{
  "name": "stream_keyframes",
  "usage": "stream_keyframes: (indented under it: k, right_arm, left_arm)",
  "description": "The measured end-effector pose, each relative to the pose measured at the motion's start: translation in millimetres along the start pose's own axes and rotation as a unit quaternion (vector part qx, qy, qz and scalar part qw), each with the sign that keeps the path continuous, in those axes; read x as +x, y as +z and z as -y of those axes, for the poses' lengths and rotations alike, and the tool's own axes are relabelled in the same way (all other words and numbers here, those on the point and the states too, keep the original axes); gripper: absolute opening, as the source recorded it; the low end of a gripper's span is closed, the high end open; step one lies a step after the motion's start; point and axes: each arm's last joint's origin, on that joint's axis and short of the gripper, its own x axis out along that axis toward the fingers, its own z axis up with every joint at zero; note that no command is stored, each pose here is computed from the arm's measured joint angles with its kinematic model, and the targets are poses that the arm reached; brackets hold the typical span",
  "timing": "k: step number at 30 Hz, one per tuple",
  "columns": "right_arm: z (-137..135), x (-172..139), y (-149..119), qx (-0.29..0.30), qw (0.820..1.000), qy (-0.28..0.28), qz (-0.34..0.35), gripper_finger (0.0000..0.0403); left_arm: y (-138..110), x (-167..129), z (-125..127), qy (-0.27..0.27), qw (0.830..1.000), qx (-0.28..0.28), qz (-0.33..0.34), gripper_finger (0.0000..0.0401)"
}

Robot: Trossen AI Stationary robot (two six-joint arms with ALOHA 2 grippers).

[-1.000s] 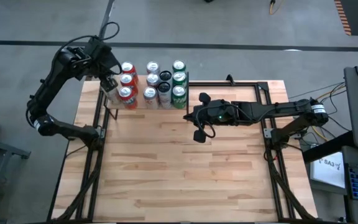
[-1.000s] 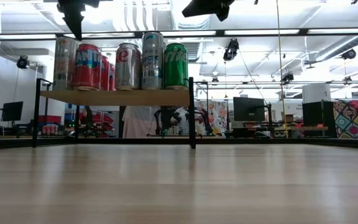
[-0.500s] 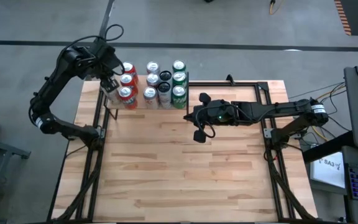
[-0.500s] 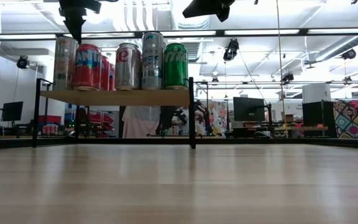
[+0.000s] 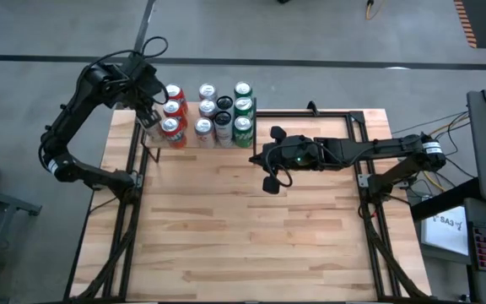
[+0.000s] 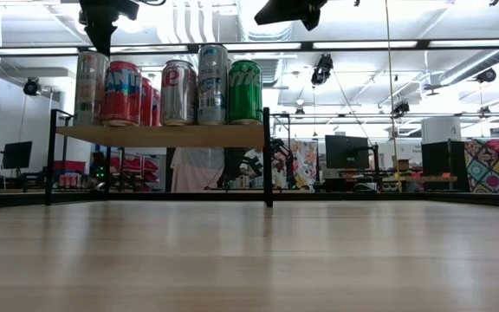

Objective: Place canned beverage on shelf
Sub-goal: Adjust the white and yellow soda can on the shelf

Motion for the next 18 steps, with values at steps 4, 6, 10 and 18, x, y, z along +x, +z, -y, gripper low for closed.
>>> stream_keyframes:
  k: [4, 6, 10, 18]
  right_arm:
    - [-1.7, -0.3, 0.1, -0.001, 1.000, 0.002, 0.001, 0.0009]
    - [-3.5, -0.7, 0.2, -0.002, 1.000, 0.005, 0.001, 0.0009]
    - [-5.6, -1.1, 0.4, -0.004, 1.000, 0.008, 0.002, 0.0009]
    - [-6.2, -1.3, 0.6, -0.003, 1.000, 0.008, 0.003, 0.0009]
  left_arm:
    - [-0.2, -0.1, 0.5, -0.008, 1.000, -0.001, 0.001, 0.0000]
    - [-0.2, -0.1, 0.6, -0.009, 1.000, -0.002, 0.002, 0.0000]
    - [-1.1, -1.5, 1.3, -0.023, 1.000, -0.002, 0.008, 0.0000]
    - [-8.5, -9.8, 1.6, -0.028, 0.999, -0.006, 0.024, 0.0000]
